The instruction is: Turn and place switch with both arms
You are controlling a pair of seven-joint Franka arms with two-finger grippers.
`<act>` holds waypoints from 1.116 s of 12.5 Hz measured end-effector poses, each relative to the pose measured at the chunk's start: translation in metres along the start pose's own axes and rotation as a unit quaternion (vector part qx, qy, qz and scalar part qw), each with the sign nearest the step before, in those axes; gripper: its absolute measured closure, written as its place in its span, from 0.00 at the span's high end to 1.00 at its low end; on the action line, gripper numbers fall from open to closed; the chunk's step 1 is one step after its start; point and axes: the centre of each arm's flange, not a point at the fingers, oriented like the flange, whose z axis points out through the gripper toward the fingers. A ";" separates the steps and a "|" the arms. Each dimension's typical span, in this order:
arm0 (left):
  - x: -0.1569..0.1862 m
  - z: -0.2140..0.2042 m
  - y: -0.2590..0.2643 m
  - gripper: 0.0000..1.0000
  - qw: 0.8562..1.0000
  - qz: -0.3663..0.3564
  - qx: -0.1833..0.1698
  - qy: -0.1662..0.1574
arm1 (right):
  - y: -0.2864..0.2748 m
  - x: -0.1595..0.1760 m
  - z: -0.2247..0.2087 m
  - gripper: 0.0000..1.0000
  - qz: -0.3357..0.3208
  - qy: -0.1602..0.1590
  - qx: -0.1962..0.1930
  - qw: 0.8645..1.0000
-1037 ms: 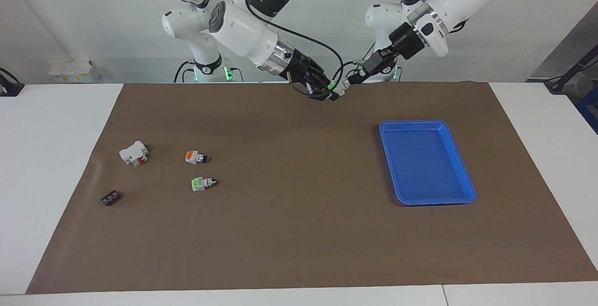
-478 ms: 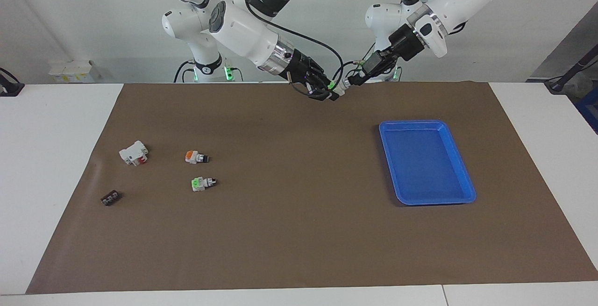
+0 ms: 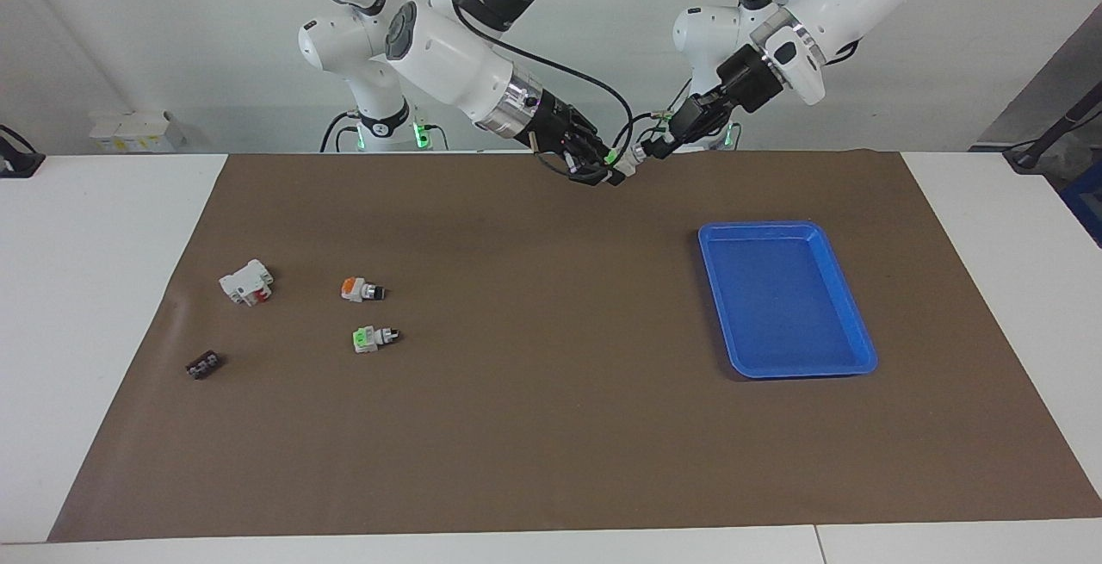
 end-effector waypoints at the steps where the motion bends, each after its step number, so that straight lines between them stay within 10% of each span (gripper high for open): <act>1: -0.001 0.001 0.001 0.16 1.000 0.005 -0.001 0.002 | -0.001 0.000 -0.001 0.42 0.000 0.000 0.001 1.000; 14: -0.010 0.010 0.007 0.10 0.999 0.042 0.000 -0.001 | -0.002 0.003 -0.002 0.42 0.003 0.001 0.002 1.000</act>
